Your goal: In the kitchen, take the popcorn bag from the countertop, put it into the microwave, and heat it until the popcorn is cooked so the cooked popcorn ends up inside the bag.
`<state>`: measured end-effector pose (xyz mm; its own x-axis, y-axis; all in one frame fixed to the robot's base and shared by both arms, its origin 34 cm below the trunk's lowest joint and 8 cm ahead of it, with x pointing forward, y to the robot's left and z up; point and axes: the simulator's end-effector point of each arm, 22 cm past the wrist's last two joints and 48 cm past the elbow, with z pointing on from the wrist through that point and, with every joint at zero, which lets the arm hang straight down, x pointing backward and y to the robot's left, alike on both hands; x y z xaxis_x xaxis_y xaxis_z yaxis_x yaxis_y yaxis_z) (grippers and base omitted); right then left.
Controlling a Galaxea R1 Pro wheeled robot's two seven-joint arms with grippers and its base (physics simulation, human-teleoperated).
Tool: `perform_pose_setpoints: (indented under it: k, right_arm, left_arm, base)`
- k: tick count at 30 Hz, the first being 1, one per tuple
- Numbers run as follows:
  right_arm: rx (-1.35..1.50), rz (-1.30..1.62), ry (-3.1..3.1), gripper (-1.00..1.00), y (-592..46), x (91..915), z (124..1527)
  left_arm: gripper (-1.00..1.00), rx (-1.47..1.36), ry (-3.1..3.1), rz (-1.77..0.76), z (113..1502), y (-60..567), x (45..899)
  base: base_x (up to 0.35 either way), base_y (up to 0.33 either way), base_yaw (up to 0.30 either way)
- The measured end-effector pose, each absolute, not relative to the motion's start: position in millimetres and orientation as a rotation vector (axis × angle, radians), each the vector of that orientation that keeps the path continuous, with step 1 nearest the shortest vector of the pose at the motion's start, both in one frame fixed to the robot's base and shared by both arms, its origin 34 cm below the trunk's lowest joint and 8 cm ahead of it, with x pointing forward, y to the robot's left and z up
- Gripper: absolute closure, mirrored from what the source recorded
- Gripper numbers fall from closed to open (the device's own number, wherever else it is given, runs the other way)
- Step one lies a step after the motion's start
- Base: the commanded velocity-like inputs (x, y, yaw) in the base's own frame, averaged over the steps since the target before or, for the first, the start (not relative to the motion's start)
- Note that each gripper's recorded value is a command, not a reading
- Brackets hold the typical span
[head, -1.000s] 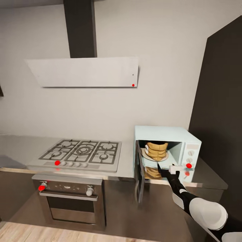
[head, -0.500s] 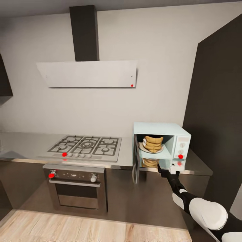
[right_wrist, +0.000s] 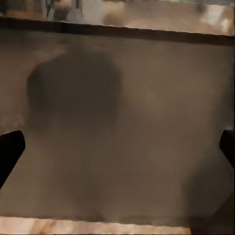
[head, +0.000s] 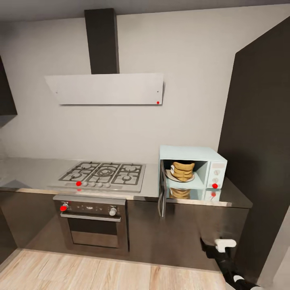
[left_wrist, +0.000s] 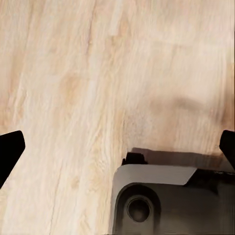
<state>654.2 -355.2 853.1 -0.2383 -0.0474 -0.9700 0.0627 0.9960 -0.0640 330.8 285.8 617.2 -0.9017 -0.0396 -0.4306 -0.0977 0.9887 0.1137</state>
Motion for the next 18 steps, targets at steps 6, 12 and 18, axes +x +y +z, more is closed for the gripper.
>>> perform_pose_setpoints:
  k: [6, 12, 18]
  right_arm:
    - [0.006, -0.104, 2.018, -1.0, -356, 555, 759]
    - [0.034, -0.078, 2.581, -1.0, -347, 376, 629]
    - [0.042, -0.039, 2.764, -1.0, -322, 284, 596]
  left_arm:
    - [-1.0, -0.121, 2.392, 0.165, 699, 288, 451]
    - [-1.0, -0.131, 2.276, 0.143, 760, 283, 520]
    - [-1.0, -0.137, 2.097, 0.103, 870, 272, 654]
  base:
    - [0.0, 0.0, 0.0]
    - [0.0, 0.0, 0.0]
    - [0.0, 0.0, 0.0]
